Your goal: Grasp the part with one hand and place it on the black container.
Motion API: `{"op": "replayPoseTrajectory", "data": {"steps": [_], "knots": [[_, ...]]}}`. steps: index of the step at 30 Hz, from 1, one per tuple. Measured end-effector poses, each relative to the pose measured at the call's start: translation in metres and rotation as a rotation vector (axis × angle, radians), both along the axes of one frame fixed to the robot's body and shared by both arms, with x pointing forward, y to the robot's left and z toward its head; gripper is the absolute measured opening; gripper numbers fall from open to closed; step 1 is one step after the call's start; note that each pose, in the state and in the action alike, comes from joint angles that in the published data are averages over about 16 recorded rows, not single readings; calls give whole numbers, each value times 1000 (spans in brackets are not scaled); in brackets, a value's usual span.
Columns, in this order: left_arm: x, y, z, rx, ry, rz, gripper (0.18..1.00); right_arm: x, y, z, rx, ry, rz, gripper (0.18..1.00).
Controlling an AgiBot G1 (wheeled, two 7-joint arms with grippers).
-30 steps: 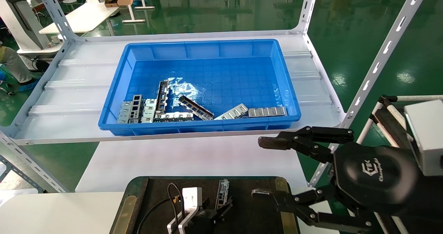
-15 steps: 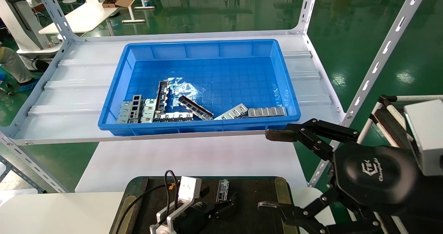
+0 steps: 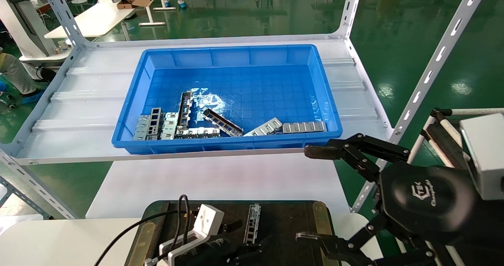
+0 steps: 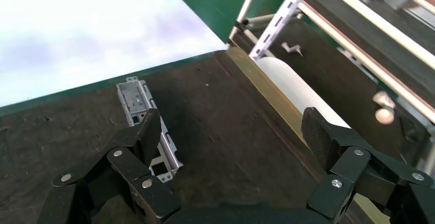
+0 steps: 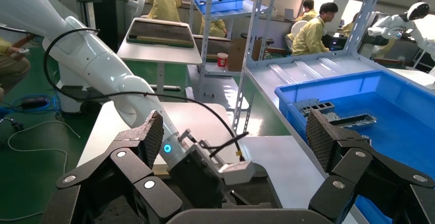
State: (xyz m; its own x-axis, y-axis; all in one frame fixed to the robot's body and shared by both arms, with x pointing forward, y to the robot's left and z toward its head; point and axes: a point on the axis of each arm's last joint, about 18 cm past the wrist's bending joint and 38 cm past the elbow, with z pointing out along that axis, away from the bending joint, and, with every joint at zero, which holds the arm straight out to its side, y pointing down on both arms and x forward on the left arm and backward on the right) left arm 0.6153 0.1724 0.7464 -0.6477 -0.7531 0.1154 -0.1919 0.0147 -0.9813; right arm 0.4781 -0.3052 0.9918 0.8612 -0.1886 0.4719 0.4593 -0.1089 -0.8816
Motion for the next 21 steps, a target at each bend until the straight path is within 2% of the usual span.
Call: {"op": "replayPoseTrajectory", "data": {"steps": [9, 21], "knots": [[-16, 24, 10, 25, -24, -89, 1001, 0, 0, 0, 0, 0, 0, 1001], [-38, 54, 18, 9, -31, -180, 1001, 0, 0, 0, 0, 0, 0, 1001]]}}
